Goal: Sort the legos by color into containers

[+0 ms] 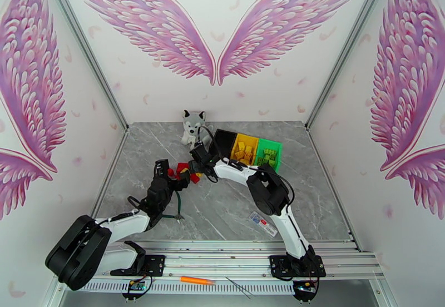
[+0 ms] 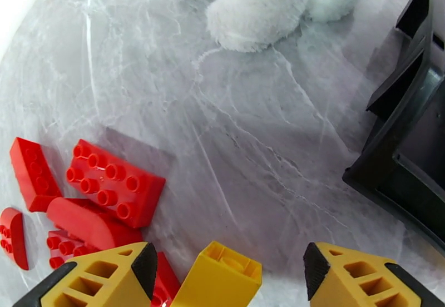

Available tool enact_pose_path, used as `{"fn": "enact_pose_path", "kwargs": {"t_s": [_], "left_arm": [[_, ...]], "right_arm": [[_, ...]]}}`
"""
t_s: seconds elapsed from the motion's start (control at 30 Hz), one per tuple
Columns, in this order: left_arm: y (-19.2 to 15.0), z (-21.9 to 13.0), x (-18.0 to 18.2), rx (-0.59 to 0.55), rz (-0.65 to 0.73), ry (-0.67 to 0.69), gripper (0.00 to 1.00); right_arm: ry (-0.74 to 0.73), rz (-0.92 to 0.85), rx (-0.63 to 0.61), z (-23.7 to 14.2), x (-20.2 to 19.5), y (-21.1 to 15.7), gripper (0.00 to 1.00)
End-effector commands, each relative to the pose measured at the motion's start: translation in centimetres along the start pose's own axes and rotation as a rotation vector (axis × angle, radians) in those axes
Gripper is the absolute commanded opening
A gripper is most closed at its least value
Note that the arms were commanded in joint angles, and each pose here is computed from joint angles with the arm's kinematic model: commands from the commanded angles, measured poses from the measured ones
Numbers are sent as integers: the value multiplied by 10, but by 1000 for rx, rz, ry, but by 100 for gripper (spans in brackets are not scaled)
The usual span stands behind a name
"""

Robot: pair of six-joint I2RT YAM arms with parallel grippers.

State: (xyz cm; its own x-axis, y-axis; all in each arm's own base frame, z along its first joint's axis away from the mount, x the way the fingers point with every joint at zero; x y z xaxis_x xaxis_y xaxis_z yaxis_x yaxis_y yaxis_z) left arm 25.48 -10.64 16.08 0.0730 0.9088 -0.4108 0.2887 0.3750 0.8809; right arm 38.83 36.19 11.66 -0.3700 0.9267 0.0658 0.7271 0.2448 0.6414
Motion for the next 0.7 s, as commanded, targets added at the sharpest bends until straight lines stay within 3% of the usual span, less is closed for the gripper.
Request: {"fn": "enact_pose_path", "kwargs": {"t_s": [0.0, 0.5, 0.67], "left_arm": [[-3, -7, 7, 11, 5, 28, 99], [-4, -9, 8, 23, 8, 23, 99], [-5, 0, 2, 46, 10, -11, 99]], "right_arm": [[-29, 7, 7, 6, 3, -4, 70], [-47, 7, 1, -4, -6, -17, 35], [-53, 8, -21, -20, -12, -18, 30]]}}
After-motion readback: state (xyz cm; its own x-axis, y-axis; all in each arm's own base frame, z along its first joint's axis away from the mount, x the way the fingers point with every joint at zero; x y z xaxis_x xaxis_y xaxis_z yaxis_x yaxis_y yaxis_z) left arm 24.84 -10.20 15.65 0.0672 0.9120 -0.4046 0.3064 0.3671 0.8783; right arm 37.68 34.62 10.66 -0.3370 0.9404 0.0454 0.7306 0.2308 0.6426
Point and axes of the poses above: each hand's point on the last joint's axis, 136 mm out from that joint toward the fingers, its own z axis out along the fingers, its own x axis along the line the jaws close on, y = z × x, the point moved 9 cm from there along -z, back along the fingers, and after that the axes turned 6 degrees about -z, right-handed, at the moved point
